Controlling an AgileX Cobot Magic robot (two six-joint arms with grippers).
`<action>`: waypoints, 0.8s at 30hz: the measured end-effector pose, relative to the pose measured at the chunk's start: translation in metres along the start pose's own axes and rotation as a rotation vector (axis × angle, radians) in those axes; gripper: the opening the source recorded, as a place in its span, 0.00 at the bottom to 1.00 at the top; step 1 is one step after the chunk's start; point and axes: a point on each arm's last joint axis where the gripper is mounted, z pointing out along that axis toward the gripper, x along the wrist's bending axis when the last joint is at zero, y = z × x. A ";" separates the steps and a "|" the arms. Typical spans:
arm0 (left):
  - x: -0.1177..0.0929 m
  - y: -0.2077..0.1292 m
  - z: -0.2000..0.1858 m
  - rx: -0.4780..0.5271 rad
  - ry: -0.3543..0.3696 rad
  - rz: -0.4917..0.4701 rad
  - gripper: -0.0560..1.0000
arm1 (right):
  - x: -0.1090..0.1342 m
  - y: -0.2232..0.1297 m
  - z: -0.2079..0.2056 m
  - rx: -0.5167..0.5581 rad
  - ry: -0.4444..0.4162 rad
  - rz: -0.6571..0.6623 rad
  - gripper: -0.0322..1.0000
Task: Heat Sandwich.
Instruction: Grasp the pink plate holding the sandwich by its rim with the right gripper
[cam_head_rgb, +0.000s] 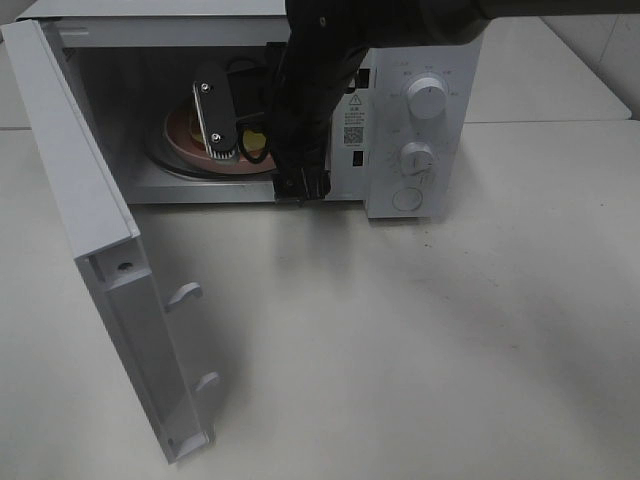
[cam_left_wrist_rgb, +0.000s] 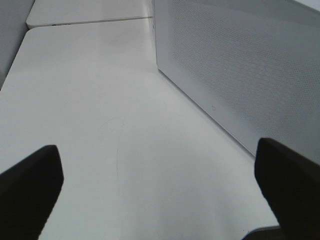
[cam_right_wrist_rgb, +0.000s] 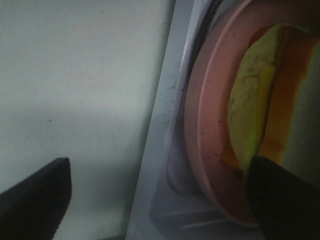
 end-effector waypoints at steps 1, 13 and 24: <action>0.000 0.000 0.000 0.000 0.000 0.000 0.99 | 0.000 0.001 0.003 0.000 0.001 0.001 0.90; 0.000 0.000 0.000 0.000 0.000 0.000 0.99 | -0.014 0.010 0.037 -0.008 -0.018 0.059 0.88; 0.000 0.000 0.000 0.000 0.000 0.000 0.99 | -0.015 0.014 0.067 -0.002 -0.006 0.090 0.86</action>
